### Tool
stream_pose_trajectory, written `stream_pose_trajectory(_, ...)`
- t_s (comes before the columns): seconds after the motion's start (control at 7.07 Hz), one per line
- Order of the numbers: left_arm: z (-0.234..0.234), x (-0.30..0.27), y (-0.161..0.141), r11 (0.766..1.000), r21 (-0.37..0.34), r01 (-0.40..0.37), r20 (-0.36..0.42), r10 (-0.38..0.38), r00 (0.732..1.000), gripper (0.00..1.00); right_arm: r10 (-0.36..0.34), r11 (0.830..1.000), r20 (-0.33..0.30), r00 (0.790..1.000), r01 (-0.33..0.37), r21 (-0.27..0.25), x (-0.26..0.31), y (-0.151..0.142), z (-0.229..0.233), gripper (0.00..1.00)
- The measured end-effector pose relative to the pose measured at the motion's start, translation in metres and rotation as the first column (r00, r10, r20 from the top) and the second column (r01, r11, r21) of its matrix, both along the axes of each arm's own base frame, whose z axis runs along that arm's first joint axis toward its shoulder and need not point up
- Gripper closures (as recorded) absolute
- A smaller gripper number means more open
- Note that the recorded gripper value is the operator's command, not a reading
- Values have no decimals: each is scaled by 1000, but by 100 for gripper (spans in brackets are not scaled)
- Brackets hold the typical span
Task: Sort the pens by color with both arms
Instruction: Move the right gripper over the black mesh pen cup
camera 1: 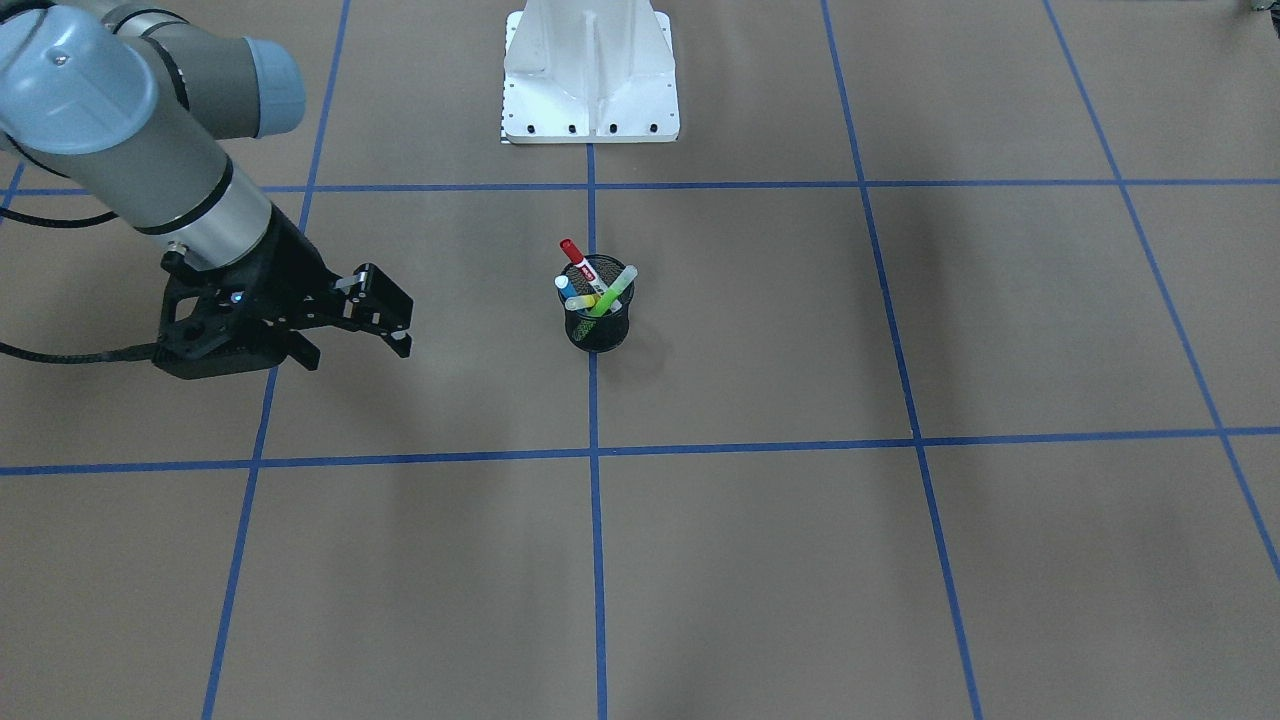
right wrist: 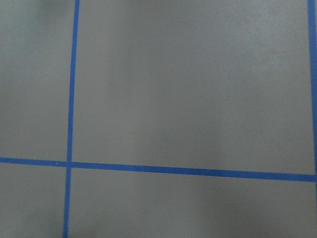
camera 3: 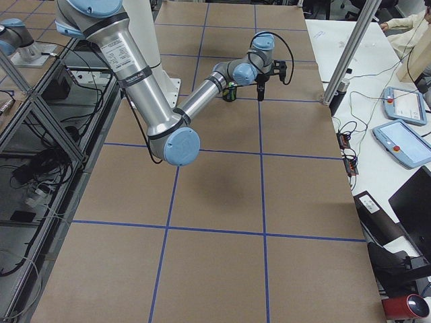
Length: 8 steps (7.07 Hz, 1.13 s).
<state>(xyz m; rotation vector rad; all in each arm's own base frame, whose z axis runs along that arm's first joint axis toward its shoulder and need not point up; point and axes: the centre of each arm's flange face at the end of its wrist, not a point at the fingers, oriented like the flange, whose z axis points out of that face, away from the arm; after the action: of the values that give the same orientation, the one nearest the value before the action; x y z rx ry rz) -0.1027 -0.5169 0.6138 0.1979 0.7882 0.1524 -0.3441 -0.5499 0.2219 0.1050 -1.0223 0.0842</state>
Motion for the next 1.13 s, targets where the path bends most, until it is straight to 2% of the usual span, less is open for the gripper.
stream_pose_trajectory(0.14, 0, 0, 0, 1000, 0, 0, 0, 0, 1000, 1, 7, 1000, -3, 1000, -7, -13, -20, 9, -15, 2)
stream_pose_trajectory(0.42, -1, 1, 1, 1000, 2, -1, -6, 1, 1000, 1, 22, 999, -45, 999, -24, -46, -76, 47, -43, 2)
stream_pose_trajectory(0.71, -1, 1, 1, 1000, 3, -1, -9, 1, 1000, 1, 3, 997, -87, 996, -9, -73, -104, 75, -71, 3)
stream_pose_trajectory(1.13, -2, 1, 1, 1000, 4, -1, -9, 1, 1000, 1, -30, 995, -157, 987, 15, -100, -119, 88, -96, 2)
